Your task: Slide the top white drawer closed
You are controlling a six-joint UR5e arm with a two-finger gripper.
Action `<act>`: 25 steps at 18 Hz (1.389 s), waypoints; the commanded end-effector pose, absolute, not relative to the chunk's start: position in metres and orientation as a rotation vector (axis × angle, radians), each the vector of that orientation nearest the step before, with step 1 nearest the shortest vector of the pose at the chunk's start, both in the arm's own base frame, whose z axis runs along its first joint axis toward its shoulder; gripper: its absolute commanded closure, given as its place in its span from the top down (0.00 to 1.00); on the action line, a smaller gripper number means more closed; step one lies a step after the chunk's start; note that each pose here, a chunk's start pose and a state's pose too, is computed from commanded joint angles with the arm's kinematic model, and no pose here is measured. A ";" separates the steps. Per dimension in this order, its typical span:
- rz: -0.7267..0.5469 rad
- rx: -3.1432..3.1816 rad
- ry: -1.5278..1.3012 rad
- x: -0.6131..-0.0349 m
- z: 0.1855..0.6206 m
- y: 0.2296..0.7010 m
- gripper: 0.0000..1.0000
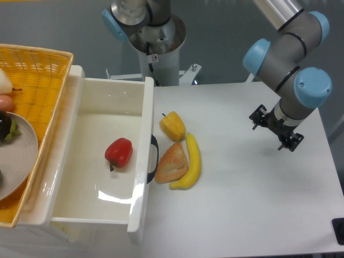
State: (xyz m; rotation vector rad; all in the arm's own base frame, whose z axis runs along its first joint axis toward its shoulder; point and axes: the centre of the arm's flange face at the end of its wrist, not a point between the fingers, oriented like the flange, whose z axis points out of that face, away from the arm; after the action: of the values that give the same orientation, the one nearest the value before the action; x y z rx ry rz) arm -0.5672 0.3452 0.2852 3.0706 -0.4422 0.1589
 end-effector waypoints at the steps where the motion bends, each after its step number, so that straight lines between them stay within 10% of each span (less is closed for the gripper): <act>1: 0.161 3.070 -0.447 -0.567 0.284 0.345 1.00; 9: 0.163 3.084 -0.340 -0.562 0.286 0.345 0.95; 21: 0.261 3.082 0.089 -0.509 0.299 0.365 0.01; 25: 0.303 3.102 0.327 -0.492 0.301 0.388 0.00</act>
State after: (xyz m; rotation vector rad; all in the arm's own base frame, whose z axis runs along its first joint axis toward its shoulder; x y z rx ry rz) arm -0.4916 0.3881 0.3007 3.1022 0.3274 0.3034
